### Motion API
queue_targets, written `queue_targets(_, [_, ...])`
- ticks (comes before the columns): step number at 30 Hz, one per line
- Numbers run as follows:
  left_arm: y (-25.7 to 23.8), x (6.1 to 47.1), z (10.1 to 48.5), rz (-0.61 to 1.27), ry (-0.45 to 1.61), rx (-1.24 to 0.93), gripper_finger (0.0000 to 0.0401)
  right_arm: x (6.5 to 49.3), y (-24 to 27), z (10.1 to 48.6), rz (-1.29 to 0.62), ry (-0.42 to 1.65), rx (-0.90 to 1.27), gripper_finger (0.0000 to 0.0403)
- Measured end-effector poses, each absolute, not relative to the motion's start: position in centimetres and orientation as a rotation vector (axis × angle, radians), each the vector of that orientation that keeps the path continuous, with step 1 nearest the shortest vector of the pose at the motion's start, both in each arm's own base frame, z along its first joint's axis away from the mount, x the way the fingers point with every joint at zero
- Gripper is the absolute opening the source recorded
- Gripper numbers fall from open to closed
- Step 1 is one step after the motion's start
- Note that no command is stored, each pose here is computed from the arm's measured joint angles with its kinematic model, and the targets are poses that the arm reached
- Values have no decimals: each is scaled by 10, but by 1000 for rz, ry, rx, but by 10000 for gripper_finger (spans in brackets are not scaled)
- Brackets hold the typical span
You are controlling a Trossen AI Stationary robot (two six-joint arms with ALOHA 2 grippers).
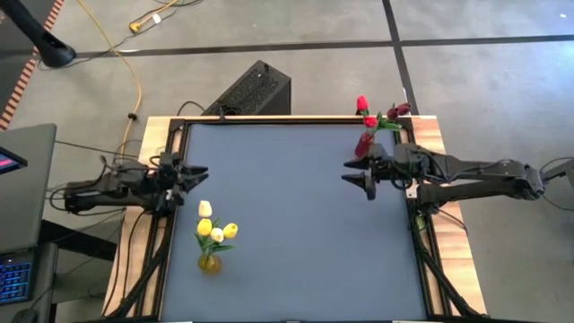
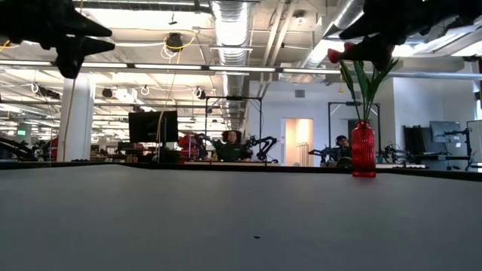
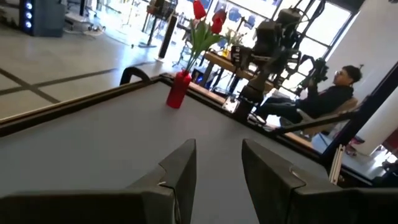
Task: Sort flowers into vase by color
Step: Return to Home Position
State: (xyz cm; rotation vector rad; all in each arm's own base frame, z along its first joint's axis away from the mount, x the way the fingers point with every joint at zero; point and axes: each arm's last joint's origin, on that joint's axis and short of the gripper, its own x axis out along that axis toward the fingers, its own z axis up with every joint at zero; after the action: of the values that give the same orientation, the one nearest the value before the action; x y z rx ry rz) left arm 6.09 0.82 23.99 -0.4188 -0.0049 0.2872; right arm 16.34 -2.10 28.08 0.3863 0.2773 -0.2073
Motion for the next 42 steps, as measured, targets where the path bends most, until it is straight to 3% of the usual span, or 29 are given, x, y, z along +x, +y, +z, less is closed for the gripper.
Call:
queue_targets(4, [8, 69, 229, 281, -33, -421, 116, 163, -20, 279, -188, 300, 299, 220])
queue_targets(12, [9, 82, 213, 267, -122, -460, 116, 150, -19, 275, -152, 357, 138, 22])
queue_targets(18, [11, 86, 202, 359, -133, -443, 116, 133, -21, 250, -159, 302, 122, 35])
queue_targets(22, [13, 85, 202, 427, -142, -408, 116, 121, -23, 235, -134, 285, 139, 17])
queue_targets(30, [17, 82, 202, 584, -197, -477, 116, 95, -22, 215, -147, 212, 165, 19])
queue_targets(42, [19, 81, 196, 672, -160, -462, 116, 91, -24, 187, -249, 113, 113, 18])
